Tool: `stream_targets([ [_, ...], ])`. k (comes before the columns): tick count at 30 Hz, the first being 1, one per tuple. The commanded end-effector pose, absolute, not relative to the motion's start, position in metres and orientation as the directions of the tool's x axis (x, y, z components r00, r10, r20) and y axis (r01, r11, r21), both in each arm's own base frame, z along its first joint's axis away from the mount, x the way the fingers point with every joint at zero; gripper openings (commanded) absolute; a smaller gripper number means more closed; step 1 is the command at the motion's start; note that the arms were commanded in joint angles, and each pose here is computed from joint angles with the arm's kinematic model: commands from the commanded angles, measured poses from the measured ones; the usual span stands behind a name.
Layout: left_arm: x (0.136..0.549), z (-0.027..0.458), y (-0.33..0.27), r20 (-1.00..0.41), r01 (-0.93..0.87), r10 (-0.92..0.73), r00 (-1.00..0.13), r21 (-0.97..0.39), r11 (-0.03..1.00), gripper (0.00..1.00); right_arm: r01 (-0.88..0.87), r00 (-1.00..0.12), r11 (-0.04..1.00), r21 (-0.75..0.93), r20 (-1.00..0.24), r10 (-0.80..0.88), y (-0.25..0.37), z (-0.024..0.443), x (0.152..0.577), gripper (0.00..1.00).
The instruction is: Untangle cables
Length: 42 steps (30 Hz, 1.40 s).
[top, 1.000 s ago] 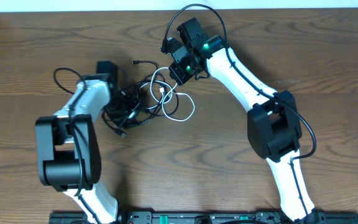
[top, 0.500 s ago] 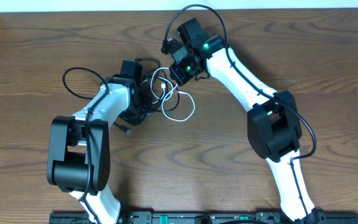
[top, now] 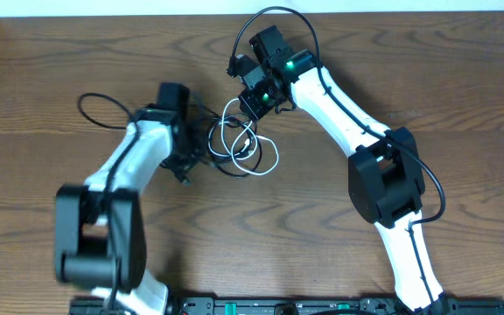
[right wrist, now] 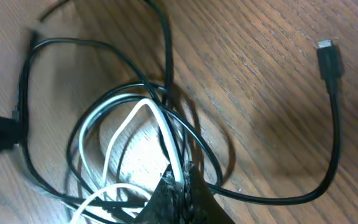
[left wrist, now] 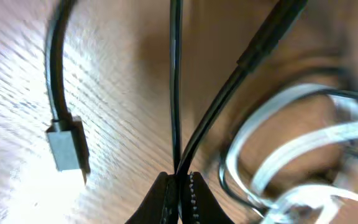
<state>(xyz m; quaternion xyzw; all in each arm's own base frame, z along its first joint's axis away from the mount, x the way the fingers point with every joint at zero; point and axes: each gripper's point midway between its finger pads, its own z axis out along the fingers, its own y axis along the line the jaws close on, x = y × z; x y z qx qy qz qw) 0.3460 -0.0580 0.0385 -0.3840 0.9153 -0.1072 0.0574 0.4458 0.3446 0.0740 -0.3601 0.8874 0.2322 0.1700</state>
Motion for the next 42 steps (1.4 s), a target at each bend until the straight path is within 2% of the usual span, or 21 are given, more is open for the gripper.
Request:
stream_targets([
  [1,0.359,0.100,-0.054,-0.136,-0.592,-0.677,-0.723,-0.382,0.709,0.07,-0.714,-0.689,0.632,0.301,-0.466,-0.555,0.346,0.074,0.446,0.01],
  [3,0.360,0.129,-0.043,-0.193,-0.579,-0.699,-0.688,-0.436,0.690,0.07,-0.713,-0.690,0.633,0.303,-0.463,-0.556,0.346,0.073,0.446,0.01],
  [7,0.355,0.149,-0.029,-0.235,-0.585,-0.722,-0.650,-0.451,0.674,0.07,-0.713,-0.690,0.633,0.303,-0.463,-0.556,0.346,0.073,0.446,0.01],
  [18,0.341,0.124,-0.018,-0.199,-0.645,-0.731,-0.653,-0.361,0.674,0.08,-0.718,-0.691,0.602,0.349,-0.455,-0.561,0.354,0.075,0.435,0.01],
  [22,0.345,0.118,0.000,-0.269,-0.676,-0.735,-0.622,-0.289,0.678,0.07,-0.718,-0.696,0.562,0.411,-0.453,-0.558,0.361,0.080,0.425,0.01],
  [27,0.347,0.118,0.030,-0.388,-0.722,-0.724,-0.571,-0.182,0.667,0.08,-0.710,-0.704,0.569,0.416,-0.431,-0.564,0.358,0.078,0.421,0.01],
  [32,0.347,0.122,0.046,-0.454,-0.746,-0.708,-0.541,-0.129,0.653,0.07,-0.691,-0.722,0.622,0.368,-0.391,-0.571,0.342,0.069,0.425,0.01],
  [36,0.347,0.122,0.047,-0.461,-0.727,-0.681,-0.569,-0.107,0.679,0.07,-0.667,-0.736,0.704,0.244,-0.361,-0.572,0.315,0.059,0.442,0.01],
  [42,0.348,0.121,0.043,-0.453,-0.704,-0.666,-0.592,-0.111,0.701,0.07,-0.644,-0.748,0.729,0.232,-0.393,-0.535,0.303,0.074,0.458,0.01],
])
